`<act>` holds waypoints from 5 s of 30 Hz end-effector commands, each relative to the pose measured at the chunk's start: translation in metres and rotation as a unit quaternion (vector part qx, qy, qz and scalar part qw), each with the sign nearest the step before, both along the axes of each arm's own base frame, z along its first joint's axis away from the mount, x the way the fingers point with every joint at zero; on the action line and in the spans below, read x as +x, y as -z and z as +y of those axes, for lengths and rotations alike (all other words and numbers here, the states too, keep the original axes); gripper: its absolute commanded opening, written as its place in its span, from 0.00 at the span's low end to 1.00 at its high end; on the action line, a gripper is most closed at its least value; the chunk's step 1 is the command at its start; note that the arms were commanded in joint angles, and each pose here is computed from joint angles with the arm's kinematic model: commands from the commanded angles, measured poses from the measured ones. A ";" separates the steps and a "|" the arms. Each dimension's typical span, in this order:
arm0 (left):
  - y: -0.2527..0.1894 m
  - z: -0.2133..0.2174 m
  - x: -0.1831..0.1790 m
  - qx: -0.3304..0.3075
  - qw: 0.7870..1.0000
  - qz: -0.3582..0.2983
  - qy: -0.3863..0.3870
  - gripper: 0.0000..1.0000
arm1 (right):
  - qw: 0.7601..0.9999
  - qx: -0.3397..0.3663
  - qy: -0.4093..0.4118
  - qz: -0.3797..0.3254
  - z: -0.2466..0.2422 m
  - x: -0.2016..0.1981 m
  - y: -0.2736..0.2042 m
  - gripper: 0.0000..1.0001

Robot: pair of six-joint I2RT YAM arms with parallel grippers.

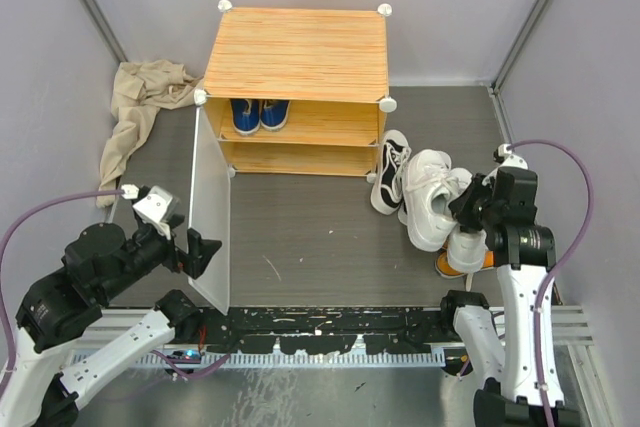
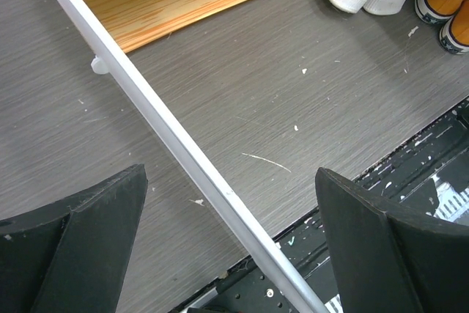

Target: Place and organize the shoes in the shoe cabinet

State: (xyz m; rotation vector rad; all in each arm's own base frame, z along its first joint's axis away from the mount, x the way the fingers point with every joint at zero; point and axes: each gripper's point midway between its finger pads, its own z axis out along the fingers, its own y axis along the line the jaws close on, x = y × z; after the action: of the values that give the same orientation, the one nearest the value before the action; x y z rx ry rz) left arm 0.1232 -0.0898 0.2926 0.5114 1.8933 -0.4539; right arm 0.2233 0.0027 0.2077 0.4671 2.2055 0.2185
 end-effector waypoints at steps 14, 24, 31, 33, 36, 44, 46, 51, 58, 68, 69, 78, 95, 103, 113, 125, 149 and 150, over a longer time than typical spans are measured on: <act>-0.016 -0.007 0.009 -0.035 0.999 -0.002 -0.020 0.98 | 0.944 0.135 -0.229 -0.193 0.099 -0.051 -0.108 0.01; -0.013 -0.017 0.022 -0.024 0.999 0.003 -0.020 0.98 | 0.925 0.163 -0.259 -0.226 0.109 -0.027 -0.126 0.01; -0.011 -0.025 0.028 -0.021 1.000 0.004 -0.013 0.98 | 0.917 0.189 -0.285 -0.204 0.122 -0.014 -0.116 0.01; -0.010 -0.026 0.029 -0.020 1.000 0.006 -0.012 0.98 | 0.917 0.183 -0.294 -0.196 0.129 -0.014 -0.113 0.01; -0.009 -0.026 0.029 -0.020 1.000 0.007 -0.011 0.98 | 0.921 0.170 -0.298 -0.183 0.138 -0.013 -0.107 0.01; -0.011 -0.023 0.027 -0.023 1.000 0.005 -0.016 0.98 | 0.913 0.182 -0.336 -0.144 0.179 -0.026 -0.082 0.01; -0.011 -0.024 0.026 -0.024 1.000 0.006 -0.015 0.98 | 0.912 0.180 -0.339 -0.148 0.189 -0.028 -0.082 0.01; -0.012 -0.024 0.026 -0.024 1.000 0.010 -0.014 0.98 | 0.918 0.154 -0.335 -0.148 0.228 -0.028 -0.066 0.01; -0.011 -0.020 0.022 -0.029 0.999 0.011 -0.018 0.98 | 0.956 0.029 -0.223 -0.191 0.262 -0.007 -0.007 0.01; -0.004 -0.005 0.013 -0.019 0.999 0.014 -0.033 0.98 | 0.948 -0.047 -0.260 -0.176 0.296 -0.027 0.009 0.76; -0.004 -0.004 0.013 -0.017 0.999 0.013 -0.033 0.98 | 0.945 -0.049 -0.275 -0.171 0.296 -0.031 0.005 0.80; 0.001 -0.004 0.013 -0.018 0.999 0.016 -0.036 0.98 | 0.902 -0.054 -0.414 -0.106 0.300 -0.081 0.013 0.76; 0.004 0.007 0.010 -0.021 0.998 0.013 -0.055 0.98 | 0.813 -0.125 -0.567 -0.043 0.298 -0.120 0.086 0.63; 0.006 0.006 0.011 -0.012 0.998 0.016 -0.054 0.98 | 0.763 -0.137 -0.632 -0.005 0.310 -0.139 0.126 0.60; 0.004 0.010 0.009 -0.016 0.998 0.009 -0.058 0.98 | 0.752 -0.169 -0.637 0.028 0.315 -0.137 0.155 0.11; -0.007 0.017 0.004 -0.023 0.998 -0.005 -0.062 0.98 | 0.823 -0.103 -0.554 -0.072 0.359 -0.103 0.024 0.01; -0.021 0.015 -0.002 -0.041 0.998 -0.017 -0.042 0.98 | 0.890 -0.086 -0.397 -0.207 0.334 0.052 -0.108 0.01; -0.022 0.014 -0.002 -0.040 0.998 -0.018 -0.042 0.98 | 0.891 -0.085 -0.393 -0.211 0.334 0.060 -0.111 0.01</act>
State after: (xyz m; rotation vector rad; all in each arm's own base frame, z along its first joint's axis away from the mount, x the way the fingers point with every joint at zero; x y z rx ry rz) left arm 0.1224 -0.0743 0.2944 0.3860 1.9089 -0.4288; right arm 0.2453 0.3115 0.2348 -0.6363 2.1028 0.3690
